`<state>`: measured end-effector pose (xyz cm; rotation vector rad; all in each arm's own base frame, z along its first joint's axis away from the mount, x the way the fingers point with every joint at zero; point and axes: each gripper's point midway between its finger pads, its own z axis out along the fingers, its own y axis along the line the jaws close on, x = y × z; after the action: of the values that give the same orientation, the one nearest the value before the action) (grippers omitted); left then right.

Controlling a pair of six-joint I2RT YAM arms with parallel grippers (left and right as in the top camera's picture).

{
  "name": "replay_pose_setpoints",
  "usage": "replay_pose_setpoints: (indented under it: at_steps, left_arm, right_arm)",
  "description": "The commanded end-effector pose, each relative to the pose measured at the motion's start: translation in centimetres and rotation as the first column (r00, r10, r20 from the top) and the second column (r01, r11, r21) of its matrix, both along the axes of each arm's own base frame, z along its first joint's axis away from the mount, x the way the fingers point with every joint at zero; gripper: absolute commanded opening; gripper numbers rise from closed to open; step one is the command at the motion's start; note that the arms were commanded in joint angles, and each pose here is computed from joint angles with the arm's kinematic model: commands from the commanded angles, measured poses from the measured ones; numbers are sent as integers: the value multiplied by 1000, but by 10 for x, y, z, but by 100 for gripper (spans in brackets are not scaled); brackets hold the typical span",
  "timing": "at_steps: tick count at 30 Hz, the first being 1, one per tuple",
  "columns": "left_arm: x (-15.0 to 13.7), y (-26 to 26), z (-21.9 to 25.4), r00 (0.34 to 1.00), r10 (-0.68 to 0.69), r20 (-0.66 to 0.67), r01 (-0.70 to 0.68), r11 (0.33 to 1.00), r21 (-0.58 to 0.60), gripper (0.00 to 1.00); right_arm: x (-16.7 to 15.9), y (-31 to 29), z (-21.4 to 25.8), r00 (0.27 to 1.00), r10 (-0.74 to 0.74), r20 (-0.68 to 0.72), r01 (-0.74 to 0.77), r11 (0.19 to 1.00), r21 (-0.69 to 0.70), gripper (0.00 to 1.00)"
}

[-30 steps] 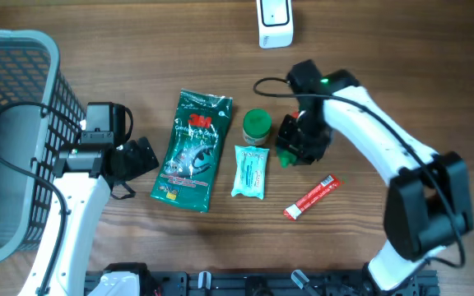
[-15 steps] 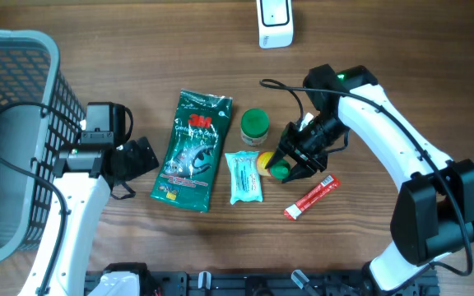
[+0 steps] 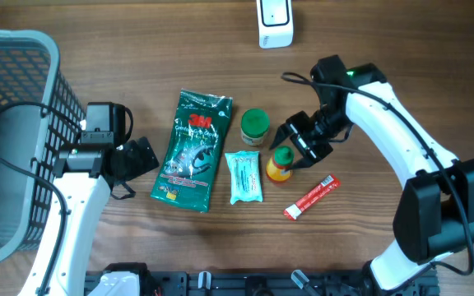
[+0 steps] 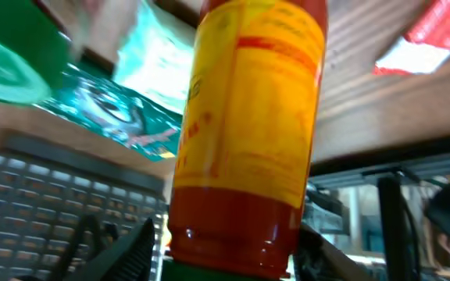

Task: Scan the item barcode
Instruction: 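Open and raise the right gripper away from the bottle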

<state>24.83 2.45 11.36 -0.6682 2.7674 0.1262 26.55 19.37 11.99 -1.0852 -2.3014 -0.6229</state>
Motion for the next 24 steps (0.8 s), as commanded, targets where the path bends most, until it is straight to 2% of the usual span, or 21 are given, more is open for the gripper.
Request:
replay_pose_setpoints:
  at_steps: [1,6,9,13,14,16,17,19,22,24]
  left_arm:
    - [-2,1,0,1000,-14,0,14,1000,0,100]
    - [-2,1,0,1000,-14,0,14,1000,0,100]
    - [-2,1,0,1000,-14,1,14,1000,0,100]
    - [-2,1,0,1000,-14,0,14,1000,0,100]
    - [-2,1,0,1000,-14,0,14,1000,0,100]
    - [-2,1,0,1000,-14,0,14,1000,0,100]
    - [-2,1,0,1000,-14,0,14,1000,0,100]
    - [-2,1,0,1000,-14,1,14,1000,0,100]
    - [-2,1,0,1000,-14,0,14,1000,0,100]
    - [-2,1,0,1000,-14,0,14,1000,0,100]
  right_arm:
    - [21,-10,7,996,-65,65,65,998,-6,57]
    - [37,-35,14,986,-56,157,50,998,42,58]
    - [36,-62,8,986,-64,157,70,997,-37,59]
    - [39,-69,4,955,101,279,-87,994,-63,57]
    - [41,-78,-2,936,165,311,-132,984,-123,58]
    - [45,-96,-11,914,244,326,-169,956,-241,48]
    - [44,-108,-16,914,268,306,-170,935,-311,39]
    - [48,-126,-22,909,300,291,-163,896,-414,33]
    - [55,-127,-26,895,323,309,-166,882,-441,20]
    - [61,-118,-27,877,341,339,-172,880,-443,19]
